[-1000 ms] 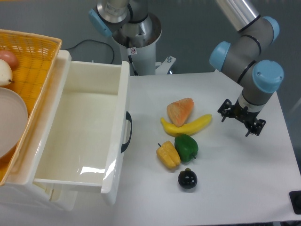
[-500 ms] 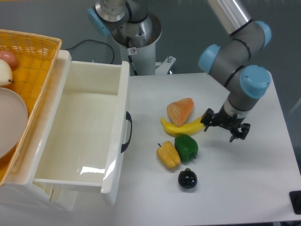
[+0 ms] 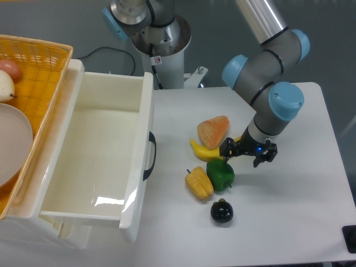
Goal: Pick up the green chilies
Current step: 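Move the open gripper toward the green bell pepper and lower it, then close the gripper around the green bell pepper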
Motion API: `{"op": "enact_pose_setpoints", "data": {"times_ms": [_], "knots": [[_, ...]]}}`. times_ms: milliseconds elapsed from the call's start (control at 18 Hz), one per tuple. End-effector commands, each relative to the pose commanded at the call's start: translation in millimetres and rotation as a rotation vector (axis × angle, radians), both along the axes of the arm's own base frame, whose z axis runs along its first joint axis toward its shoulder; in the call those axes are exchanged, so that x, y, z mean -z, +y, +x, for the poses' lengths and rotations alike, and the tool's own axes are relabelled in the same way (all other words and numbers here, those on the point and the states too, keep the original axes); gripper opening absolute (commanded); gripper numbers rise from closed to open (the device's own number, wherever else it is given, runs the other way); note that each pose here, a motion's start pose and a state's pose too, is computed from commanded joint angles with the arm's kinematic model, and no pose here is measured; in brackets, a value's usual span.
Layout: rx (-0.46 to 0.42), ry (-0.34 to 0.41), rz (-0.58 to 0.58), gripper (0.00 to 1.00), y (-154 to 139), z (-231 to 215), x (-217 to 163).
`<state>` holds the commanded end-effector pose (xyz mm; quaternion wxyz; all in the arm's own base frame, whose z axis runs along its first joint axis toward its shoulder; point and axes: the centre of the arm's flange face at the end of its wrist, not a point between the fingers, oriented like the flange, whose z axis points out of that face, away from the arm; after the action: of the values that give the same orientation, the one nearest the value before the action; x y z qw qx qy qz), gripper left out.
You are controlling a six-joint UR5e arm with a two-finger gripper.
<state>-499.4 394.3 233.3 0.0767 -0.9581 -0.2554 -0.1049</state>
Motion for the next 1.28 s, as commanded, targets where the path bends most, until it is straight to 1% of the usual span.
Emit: {"op": "enact_pose_setpoints", "data": {"times_ms": [389, 667, 944, 1111, 1278], "knots": [[-0.031, -0.021, -0.010, 1.00, 12.5, 7.6, 8.3], [-0.033, -0.026, -0.005, 1.00, 15.3, 7.7, 10.5], [-0.045, -0.038, -0.014, 1.00, 25.9, 12.3, 16.7], [-0.045, -0.040, -0.016, 1.00, 25.7, 12.3, 17.8], [-0.047, -0.038, -0.015, 0.94, 25.7, 12.2, 16.7]]}}
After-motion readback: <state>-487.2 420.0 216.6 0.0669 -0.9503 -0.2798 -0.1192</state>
